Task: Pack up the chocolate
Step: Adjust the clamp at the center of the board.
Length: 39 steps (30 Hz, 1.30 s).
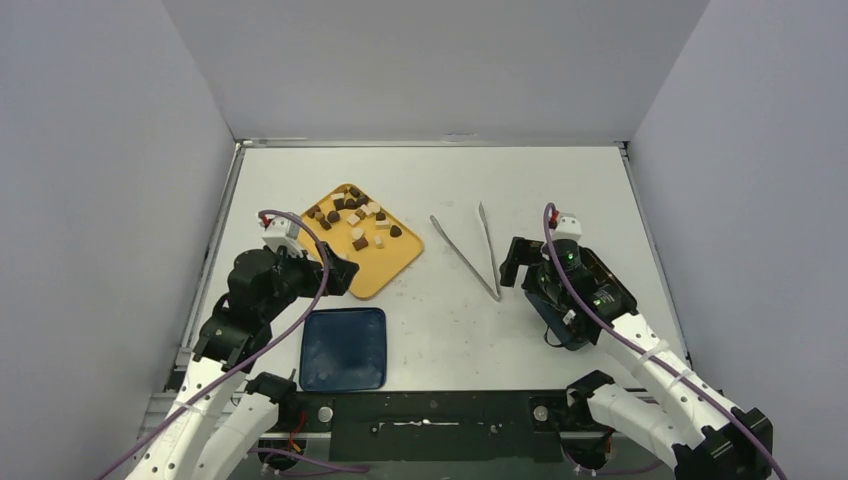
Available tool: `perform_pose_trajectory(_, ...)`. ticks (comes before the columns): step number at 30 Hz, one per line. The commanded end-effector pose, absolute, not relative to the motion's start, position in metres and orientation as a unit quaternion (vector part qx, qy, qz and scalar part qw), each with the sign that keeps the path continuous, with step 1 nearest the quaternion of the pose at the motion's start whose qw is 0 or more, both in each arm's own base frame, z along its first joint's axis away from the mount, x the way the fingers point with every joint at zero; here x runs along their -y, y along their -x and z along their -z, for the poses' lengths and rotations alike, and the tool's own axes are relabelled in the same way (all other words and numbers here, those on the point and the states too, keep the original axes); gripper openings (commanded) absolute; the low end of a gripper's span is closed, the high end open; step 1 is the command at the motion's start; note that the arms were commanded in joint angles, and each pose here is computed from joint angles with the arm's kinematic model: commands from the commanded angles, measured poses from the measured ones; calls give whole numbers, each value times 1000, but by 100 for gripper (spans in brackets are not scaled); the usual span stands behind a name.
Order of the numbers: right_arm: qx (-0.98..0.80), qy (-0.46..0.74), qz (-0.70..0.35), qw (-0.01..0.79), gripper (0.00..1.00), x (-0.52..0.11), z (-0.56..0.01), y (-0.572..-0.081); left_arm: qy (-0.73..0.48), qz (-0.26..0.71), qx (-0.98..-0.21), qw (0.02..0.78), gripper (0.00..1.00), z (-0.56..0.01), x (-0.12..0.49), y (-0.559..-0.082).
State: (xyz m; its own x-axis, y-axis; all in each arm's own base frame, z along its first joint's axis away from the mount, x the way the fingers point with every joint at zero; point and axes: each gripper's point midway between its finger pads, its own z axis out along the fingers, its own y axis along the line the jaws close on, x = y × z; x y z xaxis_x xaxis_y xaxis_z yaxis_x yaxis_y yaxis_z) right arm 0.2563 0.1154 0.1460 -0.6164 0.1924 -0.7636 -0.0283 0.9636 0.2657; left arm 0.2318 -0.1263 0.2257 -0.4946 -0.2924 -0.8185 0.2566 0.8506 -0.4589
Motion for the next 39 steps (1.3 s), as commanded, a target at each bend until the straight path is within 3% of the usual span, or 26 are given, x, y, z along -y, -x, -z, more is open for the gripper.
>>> perform_pose_trajectory(1,-871,-53,-138,468,100,-122,-170,-269,13,276,-807,521,97,-237,125,-234)
perform_pose_trajectory(20,-871,-13,-149,468,97,-156,-156,-311,18,272,-806,526,97,-238,122,-234)
perform_pose_trajectory(28,-893,13,-114,434,68,-168,-111,-345,18,271,-807,525,97,-237,122,-234)
perform_pose_trajectory(39,-917,15,-84,390,50,-163,-65,-358,17,272,-806,525,97,-238,122,-234)
